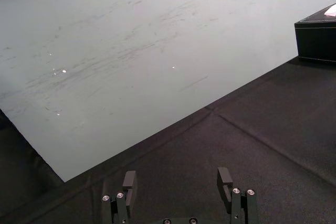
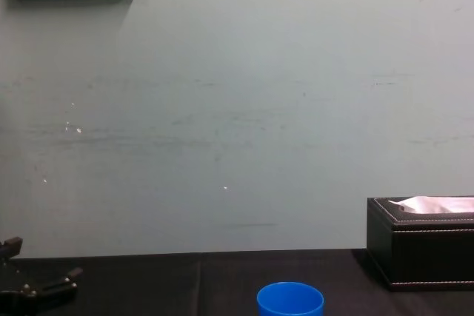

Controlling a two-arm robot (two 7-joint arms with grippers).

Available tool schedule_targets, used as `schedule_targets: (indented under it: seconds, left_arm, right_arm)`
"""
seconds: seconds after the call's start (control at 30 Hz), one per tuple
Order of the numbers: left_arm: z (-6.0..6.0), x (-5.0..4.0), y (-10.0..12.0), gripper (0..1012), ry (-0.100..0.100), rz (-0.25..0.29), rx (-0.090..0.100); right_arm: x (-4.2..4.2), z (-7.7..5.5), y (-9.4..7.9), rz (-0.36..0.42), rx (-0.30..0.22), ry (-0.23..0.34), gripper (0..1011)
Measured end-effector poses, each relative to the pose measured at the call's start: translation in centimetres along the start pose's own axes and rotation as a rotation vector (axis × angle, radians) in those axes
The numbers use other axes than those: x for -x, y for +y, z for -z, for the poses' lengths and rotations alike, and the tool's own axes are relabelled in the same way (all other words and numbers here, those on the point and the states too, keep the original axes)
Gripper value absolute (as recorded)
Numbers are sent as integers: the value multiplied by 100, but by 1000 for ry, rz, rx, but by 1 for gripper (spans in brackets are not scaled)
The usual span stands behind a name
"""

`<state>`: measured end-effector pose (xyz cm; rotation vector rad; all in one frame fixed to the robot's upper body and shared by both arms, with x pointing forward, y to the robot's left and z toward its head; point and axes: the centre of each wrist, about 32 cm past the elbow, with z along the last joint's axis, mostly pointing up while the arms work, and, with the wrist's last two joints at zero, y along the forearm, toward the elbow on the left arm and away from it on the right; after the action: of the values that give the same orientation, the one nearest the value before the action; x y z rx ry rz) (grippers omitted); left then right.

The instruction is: Stack the three plastic cups sequentially using one hand.

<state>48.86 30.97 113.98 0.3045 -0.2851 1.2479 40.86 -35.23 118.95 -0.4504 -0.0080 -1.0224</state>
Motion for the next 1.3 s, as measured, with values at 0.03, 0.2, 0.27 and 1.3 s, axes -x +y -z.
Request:
schedule_targets:
  seconds: [0.03,0.2,0.27,1.3]
  left_arm:
    - [0,0,0,1000,0,0,0]
    - [0,0,0,1000,0,0,0]
    - [0,0,0,1000,0,0,0]
    - [0,0,0,1000,0,0,0]
  right_arm:
    - [10,9,-23,-11,6,0,1003]
    - [78,44,-133,-79,29,0,1003]
    - [98,49,-155,-95,30,4,1003]
    - [494,41,196,-221,-16,37,1003]
